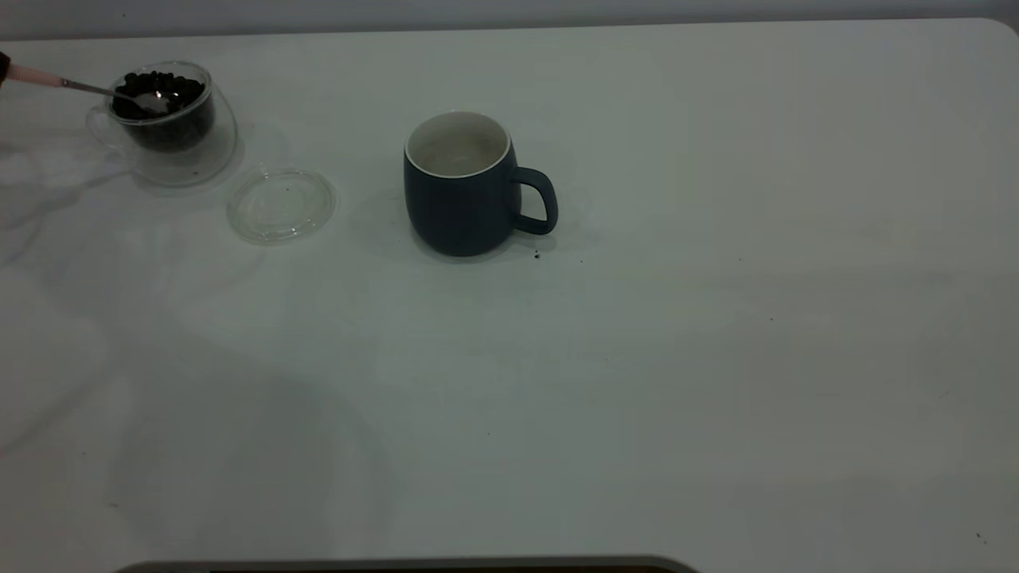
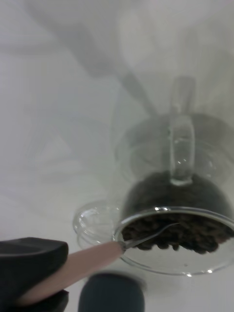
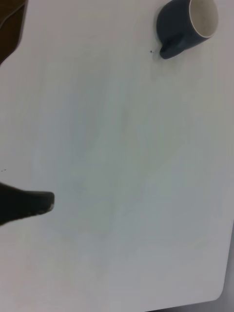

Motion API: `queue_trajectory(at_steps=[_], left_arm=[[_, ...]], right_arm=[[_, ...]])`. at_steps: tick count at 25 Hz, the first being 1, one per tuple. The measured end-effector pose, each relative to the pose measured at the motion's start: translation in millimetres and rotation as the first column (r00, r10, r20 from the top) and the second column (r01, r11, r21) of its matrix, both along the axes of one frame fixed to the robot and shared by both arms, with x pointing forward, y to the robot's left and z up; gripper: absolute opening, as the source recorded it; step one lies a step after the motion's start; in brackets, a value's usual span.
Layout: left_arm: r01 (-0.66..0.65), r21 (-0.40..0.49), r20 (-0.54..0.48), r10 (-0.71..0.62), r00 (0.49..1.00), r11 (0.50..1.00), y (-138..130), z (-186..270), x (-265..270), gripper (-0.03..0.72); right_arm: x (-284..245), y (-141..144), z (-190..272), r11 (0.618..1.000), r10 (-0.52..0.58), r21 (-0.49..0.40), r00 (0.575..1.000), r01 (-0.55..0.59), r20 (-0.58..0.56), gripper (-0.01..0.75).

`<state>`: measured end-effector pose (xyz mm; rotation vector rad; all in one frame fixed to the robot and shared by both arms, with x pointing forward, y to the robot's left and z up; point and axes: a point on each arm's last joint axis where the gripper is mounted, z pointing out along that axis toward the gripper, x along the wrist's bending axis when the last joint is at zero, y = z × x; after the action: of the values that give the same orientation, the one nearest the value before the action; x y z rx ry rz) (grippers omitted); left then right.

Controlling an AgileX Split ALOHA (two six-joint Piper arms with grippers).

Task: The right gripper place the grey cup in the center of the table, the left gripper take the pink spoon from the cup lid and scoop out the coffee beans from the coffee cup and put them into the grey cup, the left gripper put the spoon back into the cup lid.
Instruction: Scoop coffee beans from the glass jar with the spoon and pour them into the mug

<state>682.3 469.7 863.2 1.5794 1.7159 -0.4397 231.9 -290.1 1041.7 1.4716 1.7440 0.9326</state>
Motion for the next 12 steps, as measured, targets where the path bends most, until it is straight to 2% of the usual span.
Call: queue_trajectory(at_steps=[12], left_arm=[[-0.024,-0.077,-0.007,0.024,1.000,0.997,-7,-20,4,0.136]], right_arm=[[0,0,0,1.000,0.000,0.000,1.000,0.000,0.000,0.588]])
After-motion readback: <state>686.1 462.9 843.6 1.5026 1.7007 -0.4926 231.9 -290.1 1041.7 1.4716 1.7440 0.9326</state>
